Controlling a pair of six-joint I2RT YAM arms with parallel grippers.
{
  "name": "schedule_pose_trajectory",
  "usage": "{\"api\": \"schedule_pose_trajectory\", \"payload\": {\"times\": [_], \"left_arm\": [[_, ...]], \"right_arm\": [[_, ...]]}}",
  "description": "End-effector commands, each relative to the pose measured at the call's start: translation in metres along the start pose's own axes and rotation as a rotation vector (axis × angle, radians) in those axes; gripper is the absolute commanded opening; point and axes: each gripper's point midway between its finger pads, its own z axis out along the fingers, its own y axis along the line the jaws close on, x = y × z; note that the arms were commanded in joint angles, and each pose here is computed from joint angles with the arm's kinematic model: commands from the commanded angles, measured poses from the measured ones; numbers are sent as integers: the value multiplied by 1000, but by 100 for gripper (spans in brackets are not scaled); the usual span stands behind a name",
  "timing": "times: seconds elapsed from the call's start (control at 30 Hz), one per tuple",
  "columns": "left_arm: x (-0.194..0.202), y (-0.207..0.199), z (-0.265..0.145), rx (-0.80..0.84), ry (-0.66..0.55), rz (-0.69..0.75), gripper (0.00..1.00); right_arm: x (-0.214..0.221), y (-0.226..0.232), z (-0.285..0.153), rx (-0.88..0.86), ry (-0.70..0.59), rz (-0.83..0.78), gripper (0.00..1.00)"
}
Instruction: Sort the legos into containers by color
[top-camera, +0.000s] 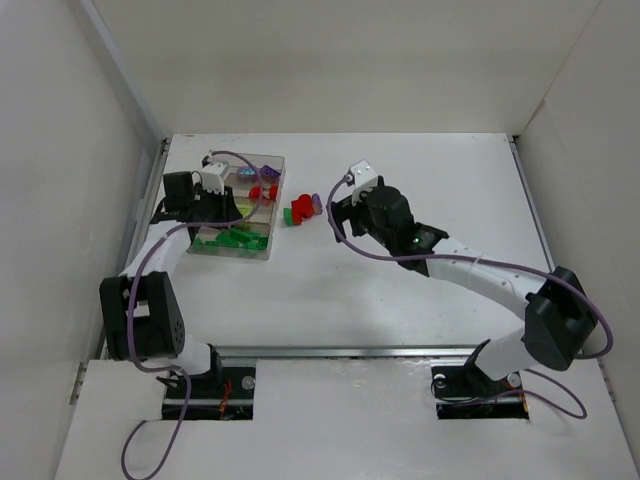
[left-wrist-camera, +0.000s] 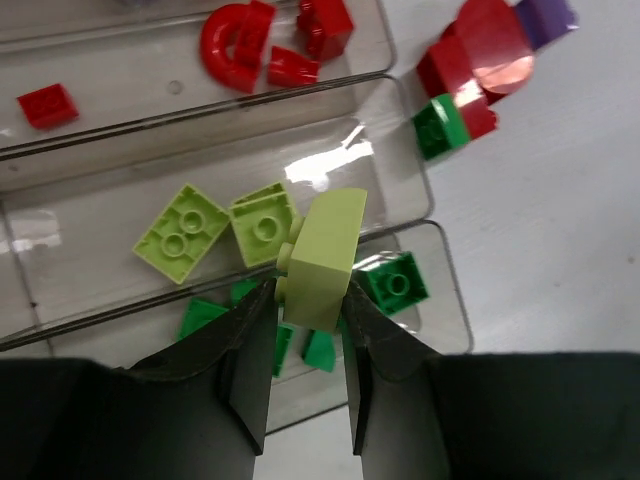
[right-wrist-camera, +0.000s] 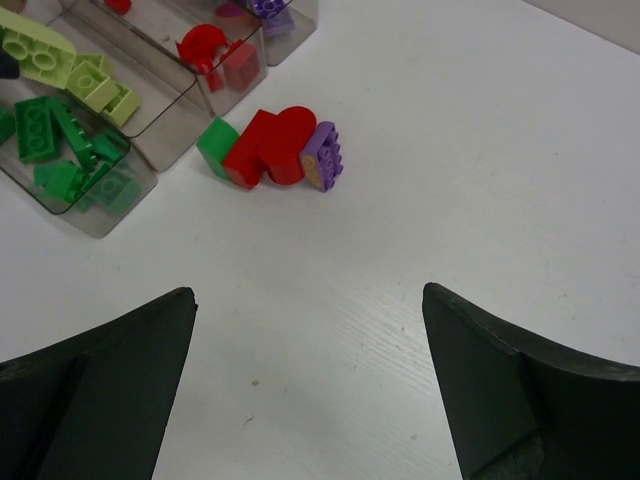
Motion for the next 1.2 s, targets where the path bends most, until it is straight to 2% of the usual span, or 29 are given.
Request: {"api": "schedule_pose_trajectory", "payload": {"times": [0.0,0.13,0.37,0.5,0.6,0.77,0.9,0.93,0.97,1.07,1.1,1.17], "left_arm": [[-44,31,0,-107,-94,89,0],[-66,60,4,-155,-121,80,0],[-50,79,7,-207,-79,79,2],[-31,78,13,-153,-28,111,6],[-21,77,10,-89,-11,195,10],[-3,87,11,-66,31,196,13],[-8,96,20,-75,33,179,32],[-6,95,22,-56,42,184,45],[4,94,23,-40,83,171,50],[-9,104,21,-77,84,195,60],[-13,107,20,-96,82,201,67],[-29,117,14,-137,60,217,74]], "right_arm": [[-46,-13,9,8,-110,47,100],[-58,-25,16,-13,-127,61,100],[-52,-24,31,-47,-103,62,100],[-71,-16,32,-95,-137,62,100],[-80,-12,48,-106,-144,75,100],[-105,0,69,-159,-174,94,100],[-92,-7,100,-96,-137,106,100],[-88,-8,104,-86,-122,106,100],[-87,-13,108,-55,-122,108,100],[-77,-20,118,-8,-102,108,100],[-73,-21,121,2,-94,108,100],[-62,-21,128,4,-59,104,100]]}}
